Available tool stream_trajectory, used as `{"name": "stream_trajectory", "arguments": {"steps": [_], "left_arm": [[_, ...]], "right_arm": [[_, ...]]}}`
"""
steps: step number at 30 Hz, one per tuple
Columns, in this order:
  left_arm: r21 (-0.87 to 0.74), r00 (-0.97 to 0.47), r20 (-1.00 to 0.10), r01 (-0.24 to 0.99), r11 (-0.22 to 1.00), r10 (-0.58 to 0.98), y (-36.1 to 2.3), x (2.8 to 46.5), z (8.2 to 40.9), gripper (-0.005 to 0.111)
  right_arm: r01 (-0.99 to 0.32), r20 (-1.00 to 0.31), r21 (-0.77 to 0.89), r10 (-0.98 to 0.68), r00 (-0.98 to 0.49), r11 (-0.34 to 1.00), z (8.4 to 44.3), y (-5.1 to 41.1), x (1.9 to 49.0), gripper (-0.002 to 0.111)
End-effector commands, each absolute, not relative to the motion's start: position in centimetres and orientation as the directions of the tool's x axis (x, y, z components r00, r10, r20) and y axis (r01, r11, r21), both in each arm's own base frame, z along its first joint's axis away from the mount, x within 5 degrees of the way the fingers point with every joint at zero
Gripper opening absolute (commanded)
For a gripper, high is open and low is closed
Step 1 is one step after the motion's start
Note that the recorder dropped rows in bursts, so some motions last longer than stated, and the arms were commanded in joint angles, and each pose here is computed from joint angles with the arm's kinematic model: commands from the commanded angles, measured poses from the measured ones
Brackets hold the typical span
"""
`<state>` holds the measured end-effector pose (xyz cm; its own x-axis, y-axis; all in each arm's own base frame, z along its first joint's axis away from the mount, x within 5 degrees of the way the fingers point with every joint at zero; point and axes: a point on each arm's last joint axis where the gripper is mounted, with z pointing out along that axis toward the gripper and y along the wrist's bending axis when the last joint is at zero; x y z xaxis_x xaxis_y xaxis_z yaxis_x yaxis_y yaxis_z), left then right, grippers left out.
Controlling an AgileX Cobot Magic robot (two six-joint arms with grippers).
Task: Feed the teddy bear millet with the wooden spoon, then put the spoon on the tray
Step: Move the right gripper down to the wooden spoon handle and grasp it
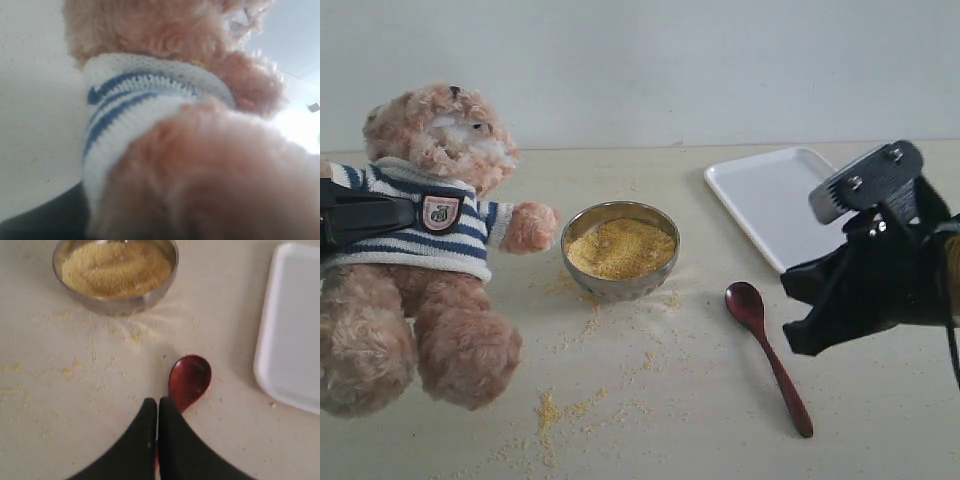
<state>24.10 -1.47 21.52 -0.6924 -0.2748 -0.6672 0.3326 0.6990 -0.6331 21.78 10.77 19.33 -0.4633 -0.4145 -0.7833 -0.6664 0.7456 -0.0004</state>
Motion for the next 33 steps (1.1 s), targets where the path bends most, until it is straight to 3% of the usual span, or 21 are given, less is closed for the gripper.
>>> {"name": "stream_trajectory", "arguments": {"steps": [1, 4, 6, 18, 27, 33], "left_arm": [[-0.643, -0.680, -0.674, 0.348, 0.682, -0.288, -1.5, 24.2, 21.9, 0.005], [-0.643, -0.680, -0.674, 0.348, 0.682, -0.288, -1.5, 24.2, 21.9, 0.005], [-0.643, -0.680, -0.674, 0.348, 0.682, -0.288, -1.5, 24.2, 21.9, 0.005], [-0.643, -0.680, -0.674, 0.348, 0.682, -0.288, -1.5, 24.2, 21.9, 0.005], [-0.646, -0.681, -0.673, 0.352, 0.677, -0.288, -1.6, 24.2, 22.0, 0.005], [-0.651, -0.682, -0.673, 0.361, 0.668, -0.287, -1.6, 24.1, 22.0, 0.005]], "right_arm": [[-0.745, -0.728, -0.032, -0.526, -0.440, 0.667, 17.6, 12.9, 21.2, 0.022], [-0.745, -0.676, -0.075, -0.583, -0.451, 0.663, 16.3, 13.7, 21.2, 0.044], [-0.703, -0.648, -0.072, -0.569, -0.506, 0.707, 15.6, 13.8, 21.4, 0.049], [-0.646, -0.578, 0.063, -0.500, -0.645, 0.761, 12.6, 14.4, 21.6, 0.050], [-0.592, -0.534, 0.004, -0.499, -0.682, 0.806, 12.1, 13.6, 21.8, 0.050], [-0.605, -0.570, 0.077, -0.463, -0.679, 0.792, 12.3, 13.9, 21.9, 0.050]]}}
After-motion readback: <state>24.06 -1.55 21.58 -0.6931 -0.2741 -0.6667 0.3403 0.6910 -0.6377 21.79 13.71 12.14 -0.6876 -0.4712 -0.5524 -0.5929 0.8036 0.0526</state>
